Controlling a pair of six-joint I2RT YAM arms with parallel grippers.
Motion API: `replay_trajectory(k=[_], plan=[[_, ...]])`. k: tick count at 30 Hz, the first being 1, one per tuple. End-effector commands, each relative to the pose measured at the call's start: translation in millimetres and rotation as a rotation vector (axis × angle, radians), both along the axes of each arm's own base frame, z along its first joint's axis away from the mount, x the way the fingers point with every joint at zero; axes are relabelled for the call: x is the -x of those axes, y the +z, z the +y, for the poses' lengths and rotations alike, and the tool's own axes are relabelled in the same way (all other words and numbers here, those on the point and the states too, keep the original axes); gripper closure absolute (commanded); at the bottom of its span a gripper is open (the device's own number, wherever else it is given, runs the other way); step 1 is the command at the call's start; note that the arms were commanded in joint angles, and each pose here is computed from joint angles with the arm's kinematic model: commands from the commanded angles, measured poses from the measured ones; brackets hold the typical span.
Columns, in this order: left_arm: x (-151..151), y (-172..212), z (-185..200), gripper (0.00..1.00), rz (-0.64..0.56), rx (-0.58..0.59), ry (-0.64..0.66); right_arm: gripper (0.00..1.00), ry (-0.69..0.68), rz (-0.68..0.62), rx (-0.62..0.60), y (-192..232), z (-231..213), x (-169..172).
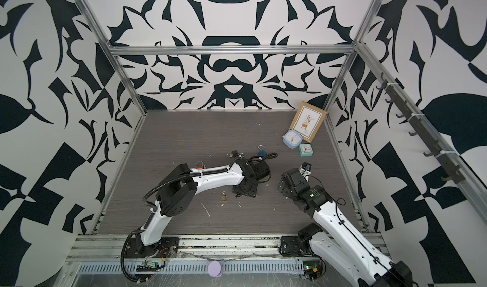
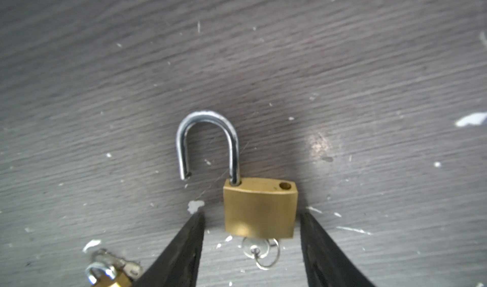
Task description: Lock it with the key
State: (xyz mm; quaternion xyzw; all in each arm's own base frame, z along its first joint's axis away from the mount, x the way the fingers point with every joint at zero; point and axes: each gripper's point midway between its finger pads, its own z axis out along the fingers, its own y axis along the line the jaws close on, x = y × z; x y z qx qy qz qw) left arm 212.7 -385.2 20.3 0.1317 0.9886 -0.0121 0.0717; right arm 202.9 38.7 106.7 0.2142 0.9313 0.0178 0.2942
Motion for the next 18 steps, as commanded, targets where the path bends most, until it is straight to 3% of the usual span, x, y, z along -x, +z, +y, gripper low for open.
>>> replay_trajectory(k=[1, 10, 18], plan=[[-1.0, -11.8, 4.7, 0.39, 0.012, -0.047, 0.004, 0.00, -0.010, -0.035, 0.007, 8.2, -2.9, -4.1], [-6.3, -16.2, 10.3, 0.43, 0.004, -0.093, 0.011, 0.00, -0.011, -0.048, 0.010, 10.1, -4.8, -3.5], [-6.9, -15.6, 13.9, 0.57, -0.001, -0.106, 0.012, 0.00, -0.011, -0.047, 0.012, 10.2, -5.2, -3.5]])
